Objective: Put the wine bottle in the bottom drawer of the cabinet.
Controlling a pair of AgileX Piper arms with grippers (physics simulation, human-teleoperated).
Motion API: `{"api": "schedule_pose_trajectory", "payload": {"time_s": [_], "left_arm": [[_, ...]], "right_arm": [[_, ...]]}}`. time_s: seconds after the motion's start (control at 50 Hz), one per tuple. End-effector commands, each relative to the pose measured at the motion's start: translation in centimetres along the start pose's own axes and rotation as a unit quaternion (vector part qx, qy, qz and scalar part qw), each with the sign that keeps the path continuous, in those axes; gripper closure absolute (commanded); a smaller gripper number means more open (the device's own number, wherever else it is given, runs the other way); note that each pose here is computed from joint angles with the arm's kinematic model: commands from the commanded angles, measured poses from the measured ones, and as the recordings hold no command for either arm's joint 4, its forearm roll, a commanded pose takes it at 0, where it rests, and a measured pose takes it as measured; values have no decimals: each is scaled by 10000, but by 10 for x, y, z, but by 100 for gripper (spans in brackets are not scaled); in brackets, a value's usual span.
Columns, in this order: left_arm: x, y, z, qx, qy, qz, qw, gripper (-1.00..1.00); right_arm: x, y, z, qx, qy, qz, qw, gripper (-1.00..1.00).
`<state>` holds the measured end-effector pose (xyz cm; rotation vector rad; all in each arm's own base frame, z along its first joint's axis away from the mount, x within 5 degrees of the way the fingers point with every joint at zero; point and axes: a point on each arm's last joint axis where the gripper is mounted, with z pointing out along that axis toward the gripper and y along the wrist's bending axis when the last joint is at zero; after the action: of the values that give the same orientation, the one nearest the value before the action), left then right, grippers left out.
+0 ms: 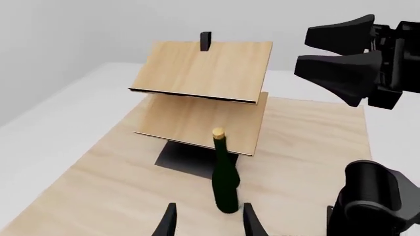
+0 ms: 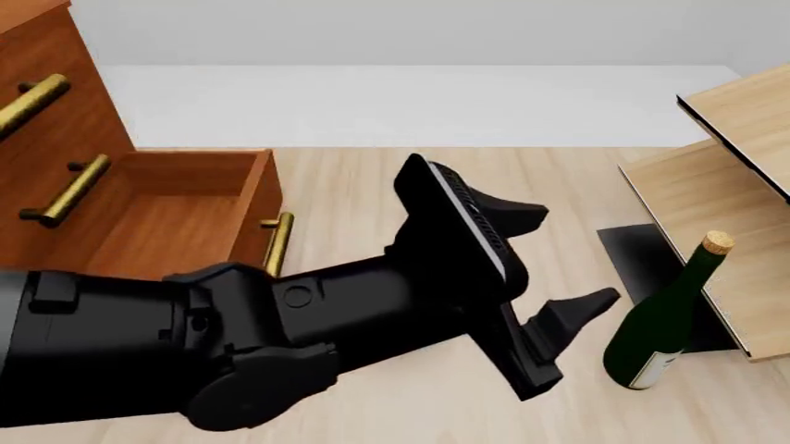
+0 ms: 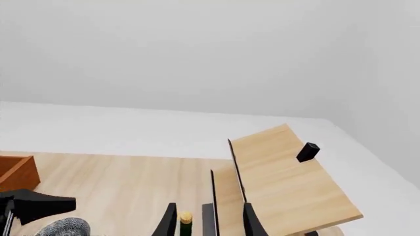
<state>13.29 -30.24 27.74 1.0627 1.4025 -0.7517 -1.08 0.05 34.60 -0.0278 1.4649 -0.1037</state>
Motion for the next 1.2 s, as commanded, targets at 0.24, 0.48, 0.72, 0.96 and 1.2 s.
{"api": "schedule_pose_trajectory", "payload": {"time_s": [0.24,0.48,0.72,0.96,1.2], "left_arm": [[13,-25,31,354,230,188,9989,-100],[15,-28,43,392,300,212,9986,-100],[15,-19,51,264,302,-30,9992,-100],[13,-21,62,284,301,17,9991,-100],[16,-19,73,251,326,2,9992,-100]], "right_arm": [[2,0,1,-55,36,47,10000,-100],[0,0,0,-69,33,53,10000,-100],[3,0,1,-88,57,81,9999,-100],[7,1,4,-81,101,96,9999,-100],[8,1,4,-90,119,100,9998,-100]]}}
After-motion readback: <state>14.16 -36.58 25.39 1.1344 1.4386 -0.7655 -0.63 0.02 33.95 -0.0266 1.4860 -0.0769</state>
